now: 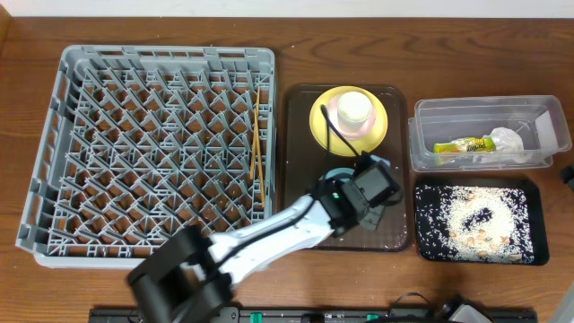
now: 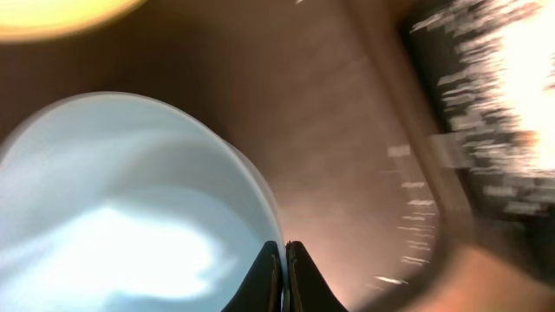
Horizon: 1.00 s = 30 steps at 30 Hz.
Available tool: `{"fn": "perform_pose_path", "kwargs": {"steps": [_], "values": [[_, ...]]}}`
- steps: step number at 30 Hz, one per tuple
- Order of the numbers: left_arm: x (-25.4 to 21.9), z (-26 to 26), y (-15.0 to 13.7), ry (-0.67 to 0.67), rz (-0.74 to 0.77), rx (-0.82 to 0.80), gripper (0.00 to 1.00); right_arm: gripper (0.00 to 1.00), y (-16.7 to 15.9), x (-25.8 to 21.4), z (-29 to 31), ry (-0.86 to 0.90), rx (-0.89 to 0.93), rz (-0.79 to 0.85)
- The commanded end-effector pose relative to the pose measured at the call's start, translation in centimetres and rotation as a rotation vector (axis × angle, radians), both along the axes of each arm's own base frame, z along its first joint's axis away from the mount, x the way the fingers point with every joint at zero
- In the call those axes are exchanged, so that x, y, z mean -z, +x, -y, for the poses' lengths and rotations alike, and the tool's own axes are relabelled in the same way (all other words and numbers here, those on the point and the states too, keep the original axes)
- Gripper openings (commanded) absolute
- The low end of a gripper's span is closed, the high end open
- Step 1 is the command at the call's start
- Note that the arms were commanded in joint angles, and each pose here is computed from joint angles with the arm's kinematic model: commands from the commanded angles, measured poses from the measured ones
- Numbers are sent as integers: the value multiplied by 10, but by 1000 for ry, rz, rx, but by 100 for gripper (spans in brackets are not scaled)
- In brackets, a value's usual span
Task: Sort waste into correct bins and load items into the dishwasher rack
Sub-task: 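Lift the bowl and carry it left over the dish rack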
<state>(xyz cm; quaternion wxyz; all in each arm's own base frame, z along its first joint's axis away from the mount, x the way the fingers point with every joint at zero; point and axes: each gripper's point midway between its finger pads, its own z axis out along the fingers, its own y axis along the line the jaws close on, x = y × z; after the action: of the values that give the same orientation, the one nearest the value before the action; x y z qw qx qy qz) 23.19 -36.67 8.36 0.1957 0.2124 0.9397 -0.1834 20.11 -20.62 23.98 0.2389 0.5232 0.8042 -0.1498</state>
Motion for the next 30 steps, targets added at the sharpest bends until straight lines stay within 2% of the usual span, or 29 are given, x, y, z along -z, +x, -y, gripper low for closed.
{"fn": "perform_pose_path", "kwargs": {"steps": [1, 4, 7, 11, 17, 21, 24, 30], "values": [[-76, 13, 8, -238, -13, 30, 6, 99, -3, -1, 2, -3, 12, 1], [-118, 1, 22, -416, -88, 13, 6, 99, -3, -1, 2, -3, 12, 1], [-152, -25, 49, -586, -160, -31, 6, 99, -3, -1, 2, -3, 12, 1], [-193, -79, 106, -828, -211, -115, 6, 99, -3, -1, 2, -3, 12, 1], [-221, -169, 187, -1066, -176, -260, 6, 99, -3, -1, 2, -3, 12, 1], [-216, -206, 222, -1183, -203, -289, 6, 99, -3, -1, 2, -3, 12, 1], [-191, -222, 244, -1238, -270, -340, 6, 99, -3, -1, 2, -3, 12, 1], [-136, -247, 267, -1290, -387, -385, 6, 99, -3, -1, 2, -3, 12, 1]]}}
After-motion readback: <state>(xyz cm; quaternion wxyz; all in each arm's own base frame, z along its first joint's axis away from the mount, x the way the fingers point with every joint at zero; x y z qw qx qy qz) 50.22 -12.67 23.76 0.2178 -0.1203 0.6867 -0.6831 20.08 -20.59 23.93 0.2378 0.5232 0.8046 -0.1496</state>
